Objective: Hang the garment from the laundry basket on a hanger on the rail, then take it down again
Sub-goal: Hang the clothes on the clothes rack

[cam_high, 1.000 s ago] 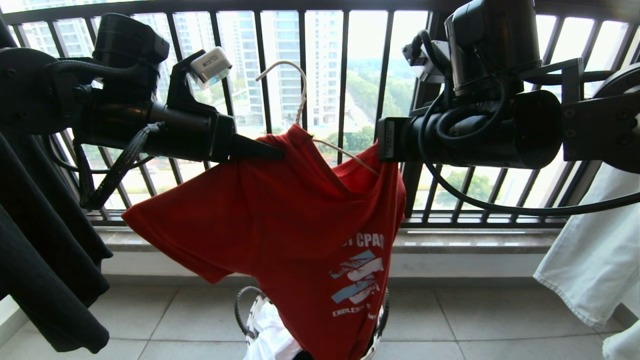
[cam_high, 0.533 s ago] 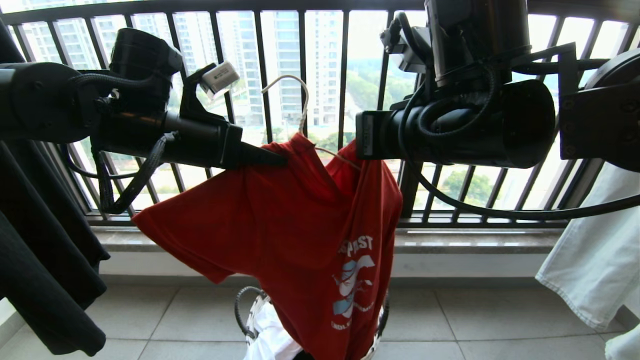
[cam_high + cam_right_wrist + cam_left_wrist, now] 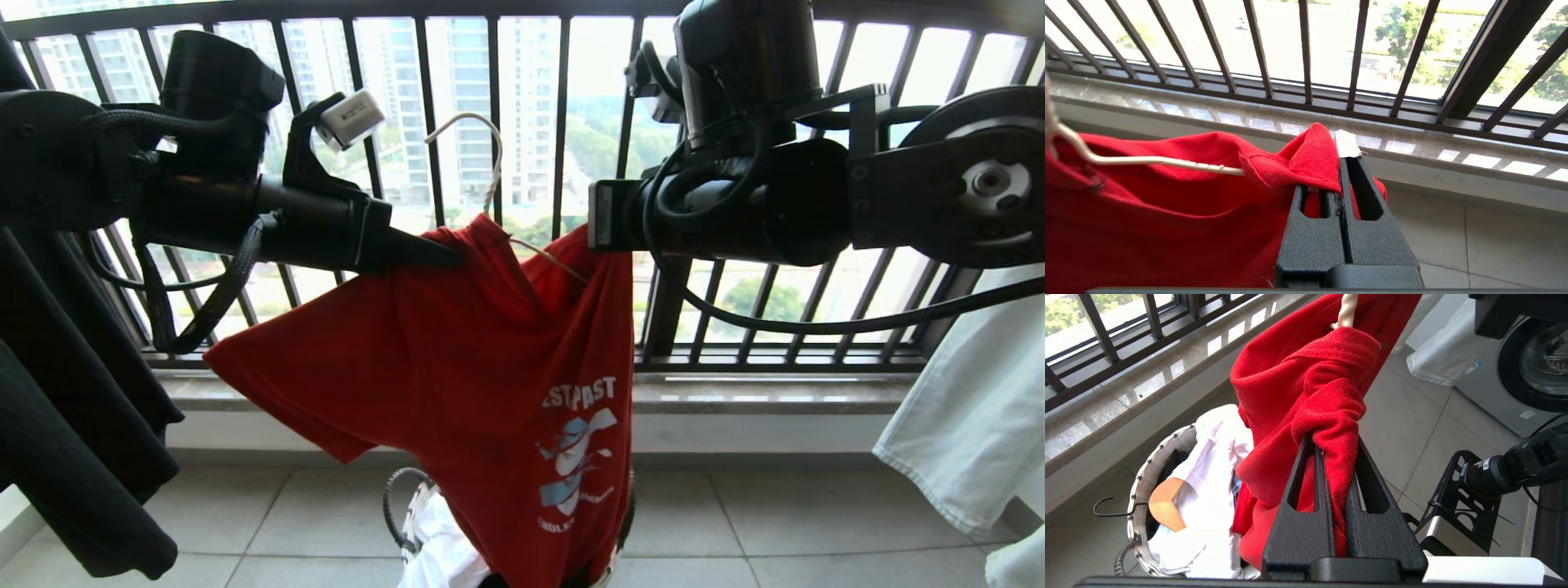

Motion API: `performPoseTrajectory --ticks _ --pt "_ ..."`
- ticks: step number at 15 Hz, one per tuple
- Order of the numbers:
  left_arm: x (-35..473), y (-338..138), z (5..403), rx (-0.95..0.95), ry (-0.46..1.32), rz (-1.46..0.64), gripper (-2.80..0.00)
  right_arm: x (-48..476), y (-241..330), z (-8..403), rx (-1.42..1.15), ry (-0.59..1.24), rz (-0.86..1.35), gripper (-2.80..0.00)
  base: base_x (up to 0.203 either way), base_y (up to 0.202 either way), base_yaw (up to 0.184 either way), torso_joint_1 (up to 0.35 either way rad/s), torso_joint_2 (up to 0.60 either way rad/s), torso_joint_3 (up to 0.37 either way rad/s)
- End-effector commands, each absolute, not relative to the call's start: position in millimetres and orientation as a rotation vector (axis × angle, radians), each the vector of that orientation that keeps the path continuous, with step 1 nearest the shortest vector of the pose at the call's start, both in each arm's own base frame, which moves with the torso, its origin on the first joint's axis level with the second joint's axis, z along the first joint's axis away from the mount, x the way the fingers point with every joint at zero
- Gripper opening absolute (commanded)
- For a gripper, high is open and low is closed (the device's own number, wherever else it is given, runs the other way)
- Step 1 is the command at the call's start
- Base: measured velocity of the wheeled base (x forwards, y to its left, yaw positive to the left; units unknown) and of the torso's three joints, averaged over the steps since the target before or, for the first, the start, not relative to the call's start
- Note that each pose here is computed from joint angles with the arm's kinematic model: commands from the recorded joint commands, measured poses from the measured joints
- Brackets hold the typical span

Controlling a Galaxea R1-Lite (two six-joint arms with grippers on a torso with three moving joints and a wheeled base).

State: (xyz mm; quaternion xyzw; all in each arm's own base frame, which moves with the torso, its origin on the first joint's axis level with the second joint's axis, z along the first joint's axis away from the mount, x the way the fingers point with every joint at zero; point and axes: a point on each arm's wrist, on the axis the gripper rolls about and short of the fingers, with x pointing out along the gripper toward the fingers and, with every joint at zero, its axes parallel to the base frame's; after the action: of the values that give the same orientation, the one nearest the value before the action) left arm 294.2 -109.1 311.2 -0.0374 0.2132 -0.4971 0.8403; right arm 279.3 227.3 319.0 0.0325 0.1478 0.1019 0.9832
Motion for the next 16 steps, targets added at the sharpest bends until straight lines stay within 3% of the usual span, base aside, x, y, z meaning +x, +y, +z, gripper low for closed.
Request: performPoseTrajectory --ticks 1,9,16 --pt "272.5 -103.7 326.2 -0.069 0.417 -1.055 -2.8 296.1 220.0 315.3 0.068 0.296 0.147 -2.8 0.0 0.0 0.0 0.0 0.0 0.0" --pt "269.1 -105.8 324.0 -0.018 0.425 -0.989 -2.8 298.6 210.4 317.6 0.068 0.296 0.119 -2.8 0.0 0.0 0.0 0.0 0.0 0.0" --pt "274.1 -112.5 316.7 0.01 0.44 -0.971 -2.8 256.1 244.5 316.9 -0.005 0.358 0.214 -2.8 0.0 0.0 0.0 0.0 0.0 0.0"
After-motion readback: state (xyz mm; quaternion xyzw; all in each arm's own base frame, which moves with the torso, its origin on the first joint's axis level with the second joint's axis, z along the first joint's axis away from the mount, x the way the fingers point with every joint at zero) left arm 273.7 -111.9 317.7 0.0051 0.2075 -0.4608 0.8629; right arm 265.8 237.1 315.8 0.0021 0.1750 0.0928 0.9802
